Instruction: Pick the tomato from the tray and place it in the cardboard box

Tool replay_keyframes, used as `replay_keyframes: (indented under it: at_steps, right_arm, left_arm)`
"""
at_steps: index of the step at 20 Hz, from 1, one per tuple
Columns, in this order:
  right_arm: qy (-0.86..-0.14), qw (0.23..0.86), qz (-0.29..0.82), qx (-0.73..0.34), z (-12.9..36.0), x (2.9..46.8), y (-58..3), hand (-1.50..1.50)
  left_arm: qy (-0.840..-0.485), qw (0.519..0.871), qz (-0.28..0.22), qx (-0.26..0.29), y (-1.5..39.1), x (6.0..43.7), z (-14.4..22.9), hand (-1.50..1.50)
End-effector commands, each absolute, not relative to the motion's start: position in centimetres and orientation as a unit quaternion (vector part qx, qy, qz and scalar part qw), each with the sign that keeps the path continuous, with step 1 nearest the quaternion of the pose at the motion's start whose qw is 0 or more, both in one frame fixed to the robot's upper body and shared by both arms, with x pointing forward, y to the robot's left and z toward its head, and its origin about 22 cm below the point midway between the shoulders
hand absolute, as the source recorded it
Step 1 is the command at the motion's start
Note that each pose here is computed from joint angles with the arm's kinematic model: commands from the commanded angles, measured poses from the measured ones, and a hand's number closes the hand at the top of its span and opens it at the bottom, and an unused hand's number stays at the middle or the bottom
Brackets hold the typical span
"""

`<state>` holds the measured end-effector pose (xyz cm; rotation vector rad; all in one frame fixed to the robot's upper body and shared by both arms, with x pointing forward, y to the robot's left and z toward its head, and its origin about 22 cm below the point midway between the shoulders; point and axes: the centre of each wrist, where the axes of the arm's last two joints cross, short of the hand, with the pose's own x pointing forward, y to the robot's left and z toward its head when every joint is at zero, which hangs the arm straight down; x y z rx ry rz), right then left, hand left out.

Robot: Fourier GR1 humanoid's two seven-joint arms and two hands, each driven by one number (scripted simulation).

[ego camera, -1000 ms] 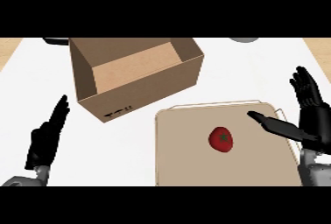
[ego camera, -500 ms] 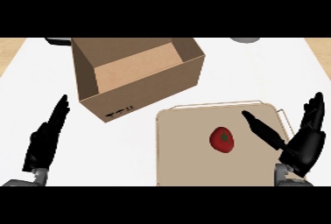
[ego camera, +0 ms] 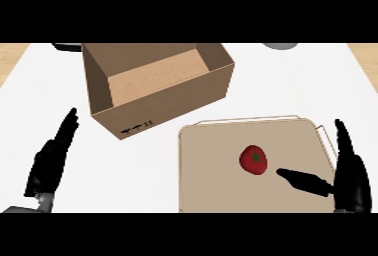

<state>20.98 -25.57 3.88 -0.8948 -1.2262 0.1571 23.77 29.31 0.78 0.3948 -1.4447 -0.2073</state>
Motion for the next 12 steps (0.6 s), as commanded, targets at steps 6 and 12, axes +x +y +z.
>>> replay_keyframes:
  at_steps: [6, 12]
  right_arm:
    - [-0.408, 0.817, 0.220, -0.344, 10.8, 21.0, -20.4, -1.50]
    - [-0.364, 0.836, 0.217, -0.350, 10.8, 22.6, -16.6, -1.50]
  left_arm:
    - [-0.655, 0.729, -0.099, 0.171, 28.0, 23.2, -0.5, 0.00]
    - [-0.661, 0.724, -0.101, 0.171, 29.1, 23.6, 0.8, 0.00]
